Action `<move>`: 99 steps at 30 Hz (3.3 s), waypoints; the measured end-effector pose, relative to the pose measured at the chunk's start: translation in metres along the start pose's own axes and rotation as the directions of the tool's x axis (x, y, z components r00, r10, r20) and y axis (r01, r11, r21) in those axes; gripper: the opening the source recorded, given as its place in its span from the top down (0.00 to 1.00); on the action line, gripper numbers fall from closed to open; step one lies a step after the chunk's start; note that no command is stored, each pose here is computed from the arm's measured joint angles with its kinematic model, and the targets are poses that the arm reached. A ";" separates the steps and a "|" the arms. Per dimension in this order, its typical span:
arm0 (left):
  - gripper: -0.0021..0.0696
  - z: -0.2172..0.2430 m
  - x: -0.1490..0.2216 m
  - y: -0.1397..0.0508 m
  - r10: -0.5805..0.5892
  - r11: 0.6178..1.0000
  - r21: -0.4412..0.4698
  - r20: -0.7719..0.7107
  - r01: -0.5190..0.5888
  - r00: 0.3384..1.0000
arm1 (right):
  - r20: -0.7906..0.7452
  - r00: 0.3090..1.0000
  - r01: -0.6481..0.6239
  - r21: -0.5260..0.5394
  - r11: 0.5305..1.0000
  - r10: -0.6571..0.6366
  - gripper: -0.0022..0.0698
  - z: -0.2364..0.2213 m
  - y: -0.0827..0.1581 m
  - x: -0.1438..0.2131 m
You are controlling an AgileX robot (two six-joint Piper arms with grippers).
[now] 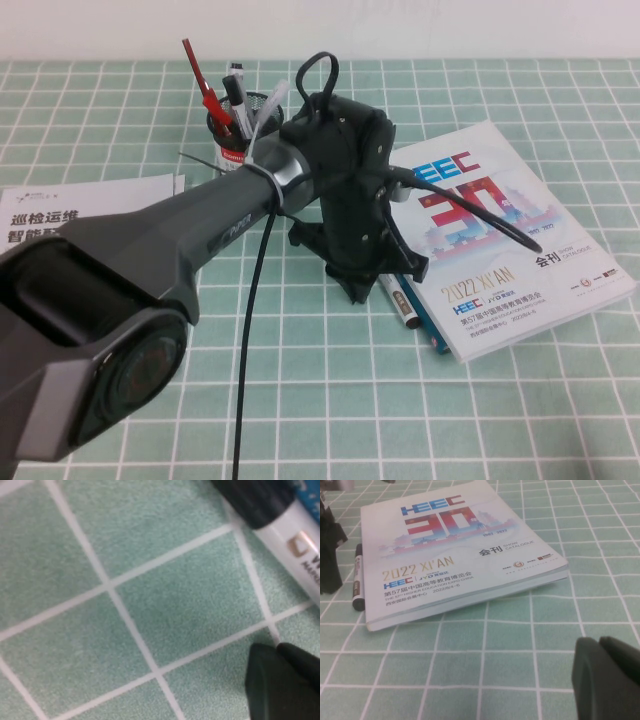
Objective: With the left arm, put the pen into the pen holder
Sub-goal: Pick up the pen on the table
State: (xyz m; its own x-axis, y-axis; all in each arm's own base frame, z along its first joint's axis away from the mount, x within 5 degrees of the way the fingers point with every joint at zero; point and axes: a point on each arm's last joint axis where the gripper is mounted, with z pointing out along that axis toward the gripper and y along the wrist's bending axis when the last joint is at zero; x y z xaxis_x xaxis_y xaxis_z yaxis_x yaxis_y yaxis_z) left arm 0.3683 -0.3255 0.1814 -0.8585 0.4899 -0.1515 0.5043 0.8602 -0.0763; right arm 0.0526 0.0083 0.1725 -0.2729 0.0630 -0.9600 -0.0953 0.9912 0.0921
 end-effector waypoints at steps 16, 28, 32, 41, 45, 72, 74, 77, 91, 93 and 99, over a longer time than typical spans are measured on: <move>0.97 -0.012 -0.011 -0.014 -0.023 0.993 0.119 0.065 0.015 0.998 | 0.000 1.000 0.000 0.000 1.000 0.000 1.00 0.000 0.000 0.000; 0.97 -0.007 -0.011 -0.015 -0.006 0.994 0.105 0.052 0.001 0.999 | 0.000 1.000 0.000 0.000 1.000 0.000 1.00 0.000 0.000 0.000; 0.97 -0.008 -0.011 -0.015 -0.002 0.996 0.093 0.052 -0.003 0.999 | 0.000 1.000 0.000 0.000 1.000 0.000 1.00 0.000 0.000 0.000; 0.97 -0.009 -0.010 -0.014 0.010 0.999 0.042 0.052 -0.012 0.999 | 0.000 1.000 0.000 0.000 1.000 0.000 1.00 0.000 0.000 0.000; 0.97 -0.009 -0.010 -0.013 0.013 0.999 0.032 0.054 -0.015 0.998 | 0.000 1.000 0.000 0.000 1.000 0.000 1.00 0.000 0.000 0.000; 0.51 -0.044 -0.009 -0.004 -0.166 0.986 0.031 0.110 0.164 0.980 | 0.000 1.000 0.000 0.000 1.000 0.000 1.00 0.000 0.000 0.000; 0.48 -0.041 -0.010 -0.003 -0.232 0.973 0.036 0.104 0.229 0.967 | 0.000 1.000 0.000 0.000 1.000 0.000 1.00 0.000 0.000 0.000; 0.47 -0.036 -0.010 -0.002 -0.292 0.956 0.038 0.092 0.290 0.952 | 0.000 1.000 0.000 0.000 1.000 0.000 1.00 0.000 0.000 0.000; 0.46 -0.012 -0.010 -0.004 -0.350 0.936 0.050 0.034 0.348 0.936 | 0.000 1.000 0.000 0.000 1.000 0.000 1.00 0.000 0.000 0.000; 0.46 -0.011 -0.010 -0.004 -0.350 0.936 0.050 0.034 0.348 0.936 | 0.000 1.000 0.000 0.000 1.000 0.000 1.00 0.000 0.000 0.000; 0.46 -0.010 -0.011 -0.005 -0.351 0.936 0.054 0.040 0.349 0.936 | 0.000 1.000 0.000 0.000 1.000 0.000 1.00 0.000 0.000 0.000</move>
State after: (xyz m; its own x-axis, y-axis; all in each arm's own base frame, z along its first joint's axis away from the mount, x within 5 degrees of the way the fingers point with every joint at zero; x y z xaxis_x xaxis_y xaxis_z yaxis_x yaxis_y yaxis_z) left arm 0.3744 -0.3334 0.1937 -0.9764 0.1509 -0.1546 0.1777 0.9679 -0.1776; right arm 0.0526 0.0083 0.1725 -0.2729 0.0630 -0.9600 -0.0953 0.9912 0.0921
